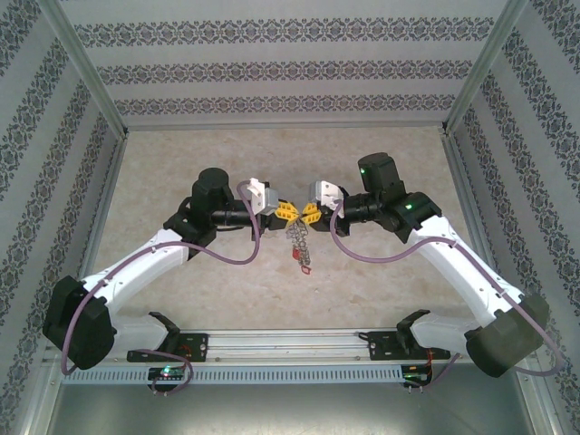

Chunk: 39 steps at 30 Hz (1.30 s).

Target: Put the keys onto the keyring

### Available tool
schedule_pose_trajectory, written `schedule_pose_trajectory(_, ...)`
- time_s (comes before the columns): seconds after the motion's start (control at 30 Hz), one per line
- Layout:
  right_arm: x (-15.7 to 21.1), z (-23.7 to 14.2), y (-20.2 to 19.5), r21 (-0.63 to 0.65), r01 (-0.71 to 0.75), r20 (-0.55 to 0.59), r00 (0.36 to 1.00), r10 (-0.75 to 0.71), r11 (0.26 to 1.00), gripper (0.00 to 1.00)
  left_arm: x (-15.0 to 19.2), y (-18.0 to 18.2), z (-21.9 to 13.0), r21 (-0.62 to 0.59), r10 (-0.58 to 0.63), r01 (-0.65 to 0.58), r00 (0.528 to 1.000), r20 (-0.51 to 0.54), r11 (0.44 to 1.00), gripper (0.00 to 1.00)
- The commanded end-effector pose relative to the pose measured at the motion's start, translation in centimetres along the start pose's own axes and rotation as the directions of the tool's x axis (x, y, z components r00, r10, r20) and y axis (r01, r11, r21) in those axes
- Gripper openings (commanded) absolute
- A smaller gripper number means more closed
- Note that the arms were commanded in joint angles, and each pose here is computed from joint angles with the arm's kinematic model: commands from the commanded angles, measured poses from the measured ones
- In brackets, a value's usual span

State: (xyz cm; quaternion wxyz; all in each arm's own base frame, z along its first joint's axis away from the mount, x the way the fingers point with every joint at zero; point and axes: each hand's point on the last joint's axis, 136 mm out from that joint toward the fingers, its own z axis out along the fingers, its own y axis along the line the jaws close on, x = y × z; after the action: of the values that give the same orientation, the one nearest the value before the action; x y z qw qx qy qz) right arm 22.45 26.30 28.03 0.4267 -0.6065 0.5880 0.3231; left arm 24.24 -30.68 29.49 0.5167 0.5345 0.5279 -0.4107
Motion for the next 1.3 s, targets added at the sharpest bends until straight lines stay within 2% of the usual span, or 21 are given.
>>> schedule_pose_trajectory(0.0,-0.7,0.3,0.7,-0.044,0.01,0.04,0.999,-0.008,0.999,0.13,-3.3,-1.0,-0.3,0.027,0.09,-0.093,0.99,0.111,0.995,0.0)
schedule_pose_trajectory(0.13,-1.1,0.8,0.8,-0.056,0.017,0.05,0.999,-0.015,0.998,0.11,-3.2,-1.2,0.0,0.034,0.092,-0.097,0.989,0.12,0.995,0.0)
schedule_pose_trajectory(0.47,-2.2,1.7,1.0,-0.081,0.019,0.096,0.995,-0.011,0.996,0.13,-3.6,-2.6,1.1,0.064,0.114,-0.124,0.983,0.141,0.99,0.0)
schedule_pose_trajectory(0.57,-2.7,1.3,1.0,-0.081,0.019,0.118,0.993,-0.01,0.997,0.09,-3.1,-2.4,1.1,0.047,0.111,-0.117,0.986,0.127,0.992,0.0)
schedule_pose_trajectory(0.67,-2.8,1.1,0.9,-0.077,0.014,0.121,0.993,-0.005,0.997,0.0,-2.1,-1.7,1.1,0.009,0.094,-0.095,0.994,0.064,0.995,0.02)
schedule_pose_trajectory(0.73,-2.5,1.0,0.7,-0.064,0.009,0.104,0.995,-0.003,0.998,0.0,-0.6,-1.7,1.0,0.008,0.082,-0.081,0.996,-0.041,0.997,0.07)
schedule_pose_trajectory(0.8,-1.7,1.1,0.4,-0.039,0.006,0.058,0.998,-0.004,0.999,0.0,0.1,-1.9,0.6,0.017,0.085,-0.084,0.99,-0.11,0.996,0.21)
schedule_pose_trajectory(0.9,-0.7,1.4,0.0,-0.008,0.014,-0.004,1.0,-0.014,1.0,0.0,0.5,-2.1,0.3,0.028,0.089,-0.086,0.984,-0.157,0.996,0.22)
schedule_pose_trajectory(1.07,-0.8,2.0,0.0,-0.003,0.046,-0.038,0.998,-0.046,0.999,0.0,1.4,-2.1,0.3,0.051,0.091,-0.081,0.969,-0.228,0.995,0.19)
schedule_pose_trajectory(1.17,-1.1,2.1,-0.1,-0.001,0.06,-0.039,0.997,-0.06,0.998,0.0,2.0,-1.7,0.2,0.048,0.085,-0.075,0.956,-0.279,0.996,0.05)
schedule_pose_trajectory(1.2,-1.2,2.0,-0.1,0.0,0.061,-0.038,0.997,-0.061,0.998,0.0,2.2,-1.5,0.2,0.041,0.084,-0.075,0.952,-0.294,0.996,0.02)
schedule_pose_trajectory(1.27,-1.3,1.9,-0.1,0.004,0.064,-0.037,0.997,-0.063,0.998,0.0,2.5,-1.3,0.1,0.029,0.088,-0.083,0.945,-0.315,0.996,0.03)
